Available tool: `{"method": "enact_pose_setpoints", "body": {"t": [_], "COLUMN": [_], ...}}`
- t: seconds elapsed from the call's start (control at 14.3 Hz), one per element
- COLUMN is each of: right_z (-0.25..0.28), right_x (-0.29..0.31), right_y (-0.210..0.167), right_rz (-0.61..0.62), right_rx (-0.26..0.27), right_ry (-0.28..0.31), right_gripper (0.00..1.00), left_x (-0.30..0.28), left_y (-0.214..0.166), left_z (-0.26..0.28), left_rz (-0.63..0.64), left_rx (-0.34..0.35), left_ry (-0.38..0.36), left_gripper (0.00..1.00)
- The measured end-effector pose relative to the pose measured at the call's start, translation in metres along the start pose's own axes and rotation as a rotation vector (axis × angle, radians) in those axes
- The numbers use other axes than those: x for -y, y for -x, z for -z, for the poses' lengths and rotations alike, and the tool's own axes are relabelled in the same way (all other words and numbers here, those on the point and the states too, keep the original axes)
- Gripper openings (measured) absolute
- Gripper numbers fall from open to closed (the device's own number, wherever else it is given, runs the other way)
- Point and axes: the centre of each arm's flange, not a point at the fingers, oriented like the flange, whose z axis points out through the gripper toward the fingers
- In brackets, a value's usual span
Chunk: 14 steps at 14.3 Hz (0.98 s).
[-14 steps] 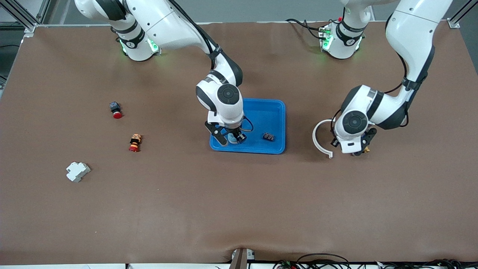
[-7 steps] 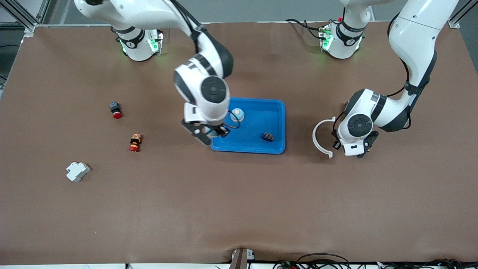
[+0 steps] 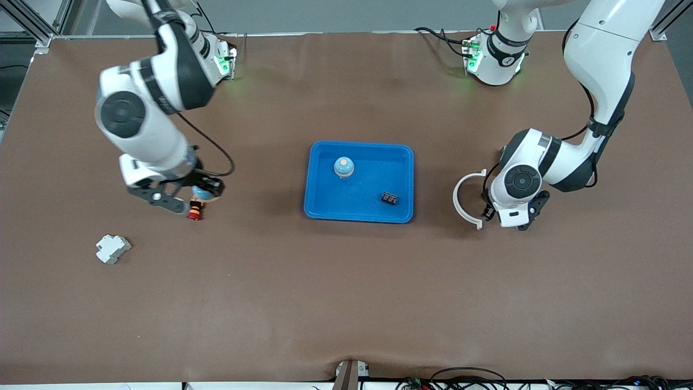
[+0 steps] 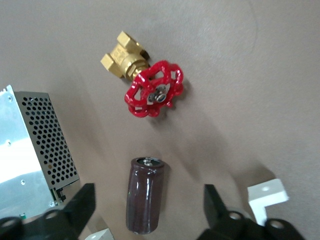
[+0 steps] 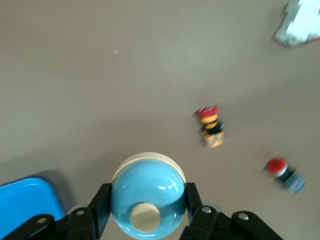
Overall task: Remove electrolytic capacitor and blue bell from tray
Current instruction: 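Release the capacitor by the valve while the right gripper carries the bell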
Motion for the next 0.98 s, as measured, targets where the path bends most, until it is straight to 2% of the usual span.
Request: {"method": "enact_pose_setpoints", "body": {"t": [0.14, 0.42, 0.7, 0.98], "right_z": [-0.017, -0.040, -0.061, -0.104], "right_x": [-0.055, -0.127, -0.194, -0.216], "right_y": [-0.011, -0.031, -0.049, -0.052], "right_rz": [0.050, 0.090, 0.111, 0.113], "right_rx": [0.001, 0.024, 0.070, 0.050], "right_ry": [-0.005, -0.016, -0.106, -0.114], "right_gripper": [0.63, 0.63, 0.63, 0.63], "left_x": [0.003, 0.001, -0.016, -0.040], "left_y": [-0.004, 0.002, 0.040, 0.106], "left_z": [0.014, 0.064, 0.096, 0.124], "left_rz": [0.008, 0.031, 0.087, 0.184], "left_rx": [-0.017, -0.048, -0.009, 0.017], "left_ry": [-0.004, 0.004, 0.053, 0.109], "left_gripper": [1.00, 1.00, 1.00, 1.00]}}
